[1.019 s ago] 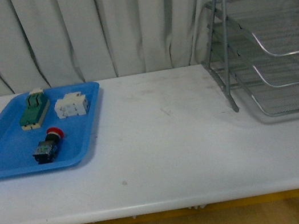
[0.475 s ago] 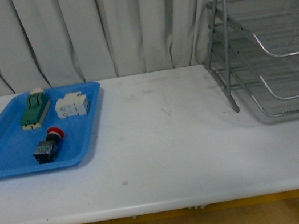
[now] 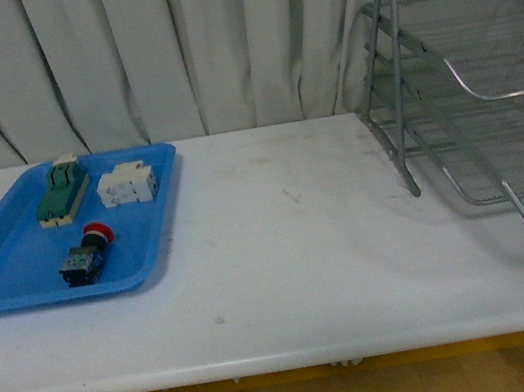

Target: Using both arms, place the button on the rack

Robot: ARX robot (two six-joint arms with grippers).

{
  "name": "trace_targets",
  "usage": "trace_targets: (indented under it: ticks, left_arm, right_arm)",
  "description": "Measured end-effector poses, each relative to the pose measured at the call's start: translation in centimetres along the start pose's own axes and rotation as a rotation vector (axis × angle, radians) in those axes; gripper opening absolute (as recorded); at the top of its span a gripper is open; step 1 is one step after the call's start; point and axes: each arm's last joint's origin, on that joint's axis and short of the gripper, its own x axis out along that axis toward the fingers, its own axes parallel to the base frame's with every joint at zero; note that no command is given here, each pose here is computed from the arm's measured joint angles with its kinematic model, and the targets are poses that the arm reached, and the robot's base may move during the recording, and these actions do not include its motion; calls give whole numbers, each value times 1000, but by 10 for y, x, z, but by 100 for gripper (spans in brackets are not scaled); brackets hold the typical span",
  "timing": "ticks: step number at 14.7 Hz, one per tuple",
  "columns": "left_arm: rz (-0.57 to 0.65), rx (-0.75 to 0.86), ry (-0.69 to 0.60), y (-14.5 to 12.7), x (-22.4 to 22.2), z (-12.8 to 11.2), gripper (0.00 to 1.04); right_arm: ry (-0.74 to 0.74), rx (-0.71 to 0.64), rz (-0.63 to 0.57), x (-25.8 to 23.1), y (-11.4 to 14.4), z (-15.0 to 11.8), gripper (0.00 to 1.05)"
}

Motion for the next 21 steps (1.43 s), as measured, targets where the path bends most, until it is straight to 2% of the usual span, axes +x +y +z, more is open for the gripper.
trace_targets:
  ticks: [2,5,8,11,16,18,19,20,21]
  left_arm:
    - [0,0,0,0,0,0,98]
    - [1,0,0,0,0,0,98]
    - [0,0,0,0,0,0,98]
    - [0,0,0,0,0,0,98]
    - [0,0,0,0,0,0,98]
    - [0,0,0,0,0,0,98]
    - [0,0,0,0,0,0,98]
    - [0,0,0,0,0,0,98]
    - [0,0,0,0,0,0,98]
  right_arm:
    - [-8,5,-11,-7,-3,1,4]
    - [-26,-15,-38,-11,-6,3,40]
    - [-64,18,-55,-19,-4,5,67]
    - [-78,6,5,-29,16,4,97]
    - [-37,7,75,-73,39,-16,98]
    - [-3,-45,183,-101,61,-25,98]
    - [-23,-93,166,-108,69,-25,94]
    - [-81,-297,149,-122,86,-29,84]
    - [-126,-626,201,-145,112,-42,71]
